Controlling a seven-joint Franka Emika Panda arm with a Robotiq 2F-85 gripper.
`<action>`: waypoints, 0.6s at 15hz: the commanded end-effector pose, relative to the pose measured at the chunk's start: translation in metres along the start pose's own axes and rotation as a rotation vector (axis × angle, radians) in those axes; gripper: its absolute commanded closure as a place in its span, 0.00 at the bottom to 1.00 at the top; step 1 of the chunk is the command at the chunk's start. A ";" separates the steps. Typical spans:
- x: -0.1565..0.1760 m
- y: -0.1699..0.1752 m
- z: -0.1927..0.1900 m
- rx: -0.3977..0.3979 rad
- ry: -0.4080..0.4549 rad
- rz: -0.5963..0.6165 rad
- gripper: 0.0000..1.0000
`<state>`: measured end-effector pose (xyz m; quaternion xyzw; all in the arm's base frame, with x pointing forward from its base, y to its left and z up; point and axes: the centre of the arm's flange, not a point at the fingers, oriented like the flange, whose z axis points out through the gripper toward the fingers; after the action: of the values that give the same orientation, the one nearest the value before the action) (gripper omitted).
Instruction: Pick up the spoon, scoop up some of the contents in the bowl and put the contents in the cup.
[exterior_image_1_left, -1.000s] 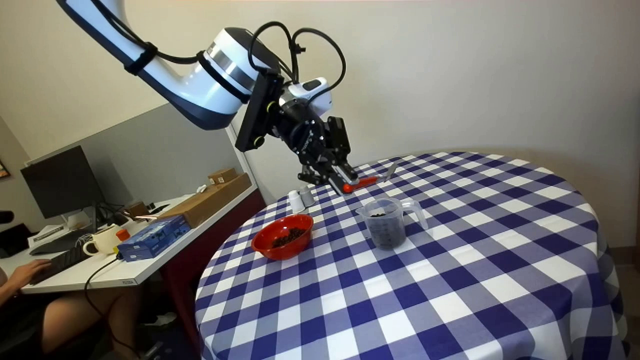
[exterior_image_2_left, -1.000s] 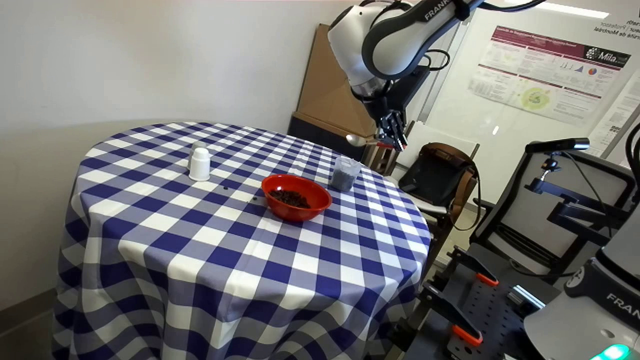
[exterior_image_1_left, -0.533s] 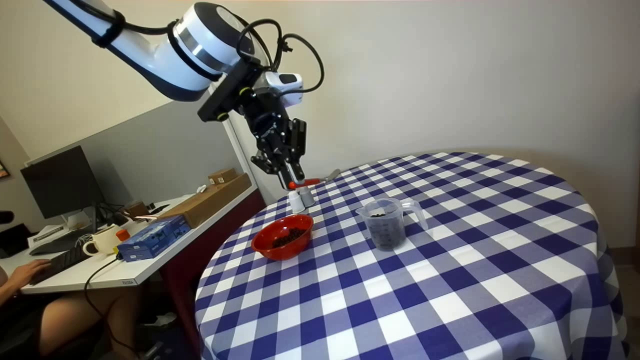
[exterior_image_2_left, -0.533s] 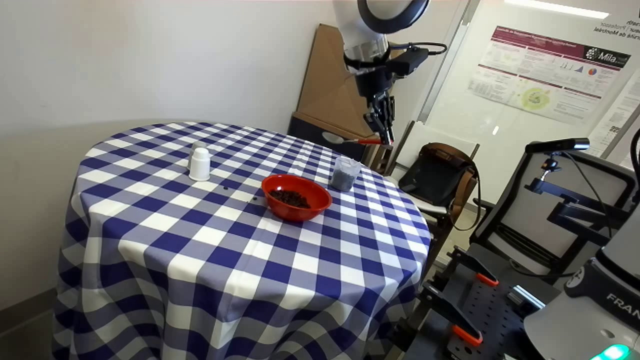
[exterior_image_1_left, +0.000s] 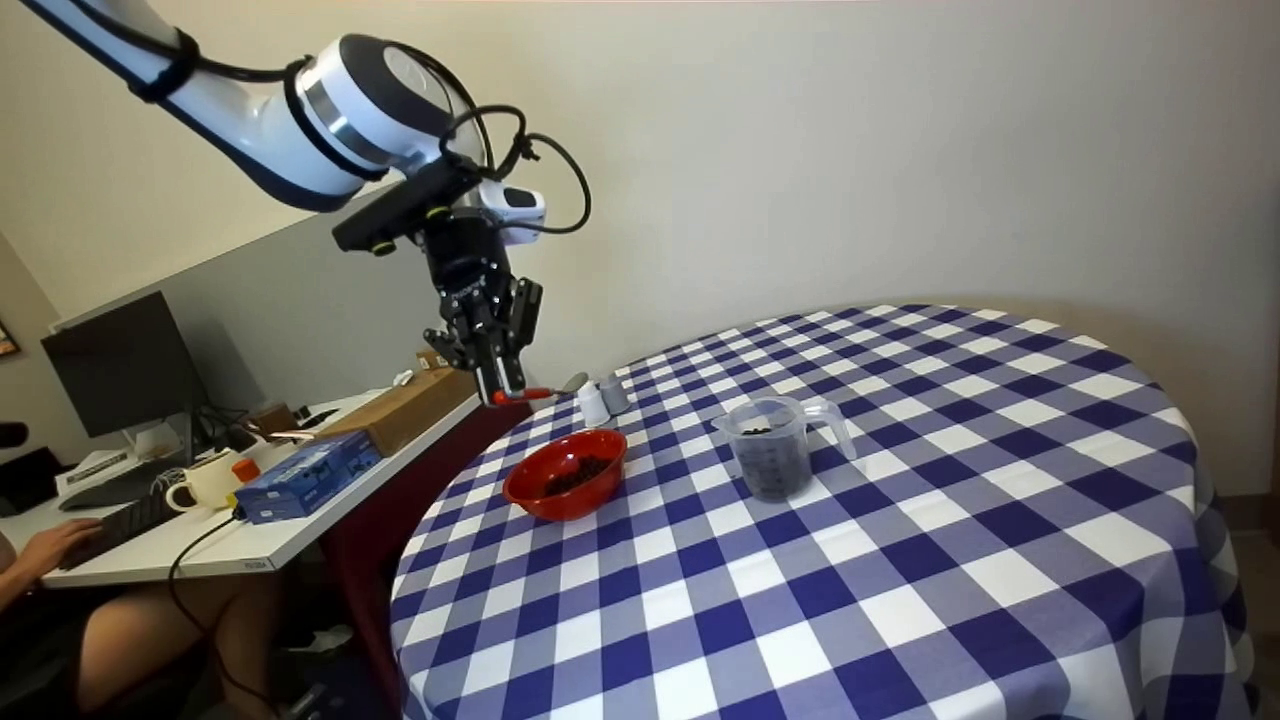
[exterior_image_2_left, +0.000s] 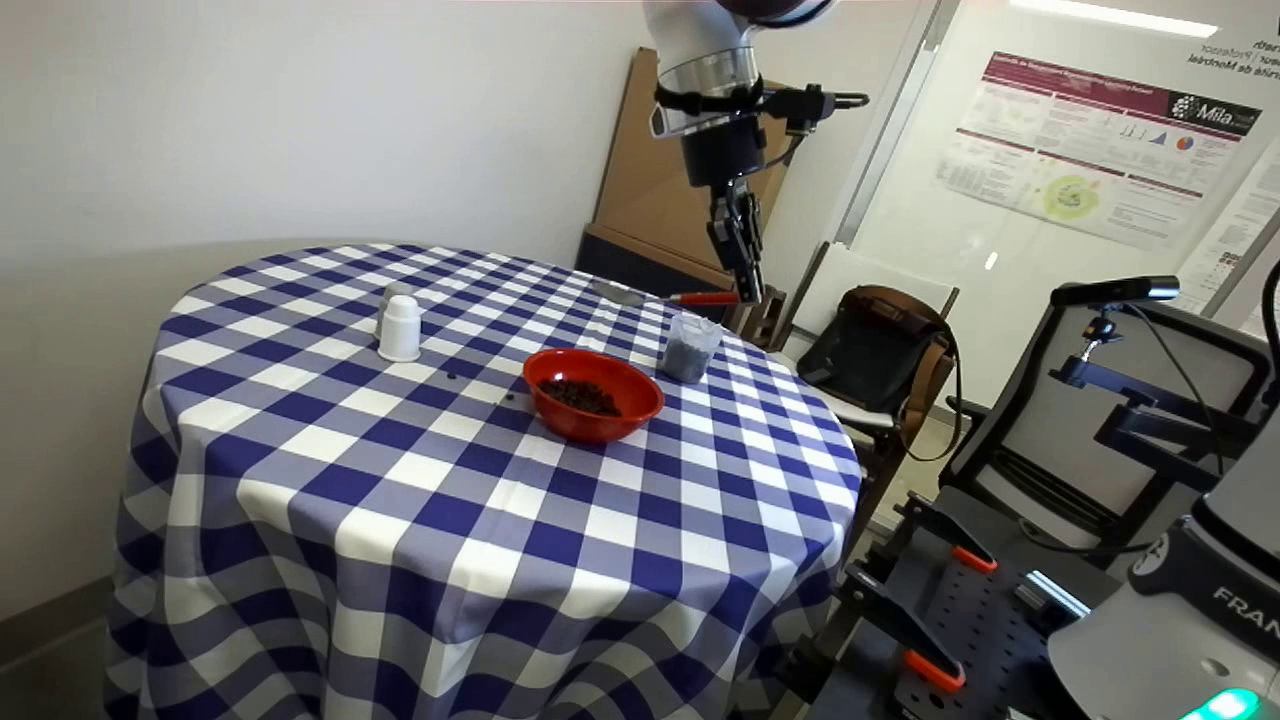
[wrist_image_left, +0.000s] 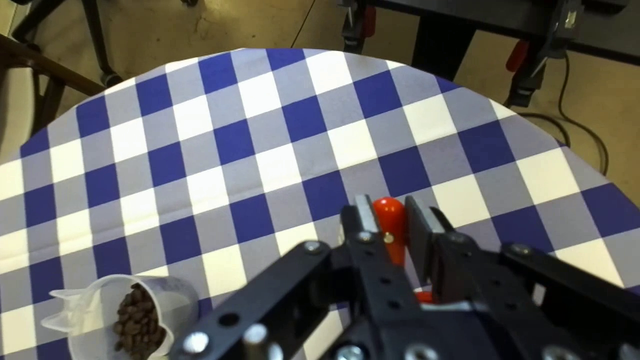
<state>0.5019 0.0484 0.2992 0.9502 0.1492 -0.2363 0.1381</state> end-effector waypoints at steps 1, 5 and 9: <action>0.013 -0.015 0.019 0.030 -0.049 -0.061 0.94; 0.022 -0.001 0.026 0.066 -0.039 -0.007 0.93; 0.028 0.032 0.032 0.120 -0.022 0.078 0.93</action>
<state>0.5098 0.0325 0.2636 0.9510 0.1274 -0.2588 0.1115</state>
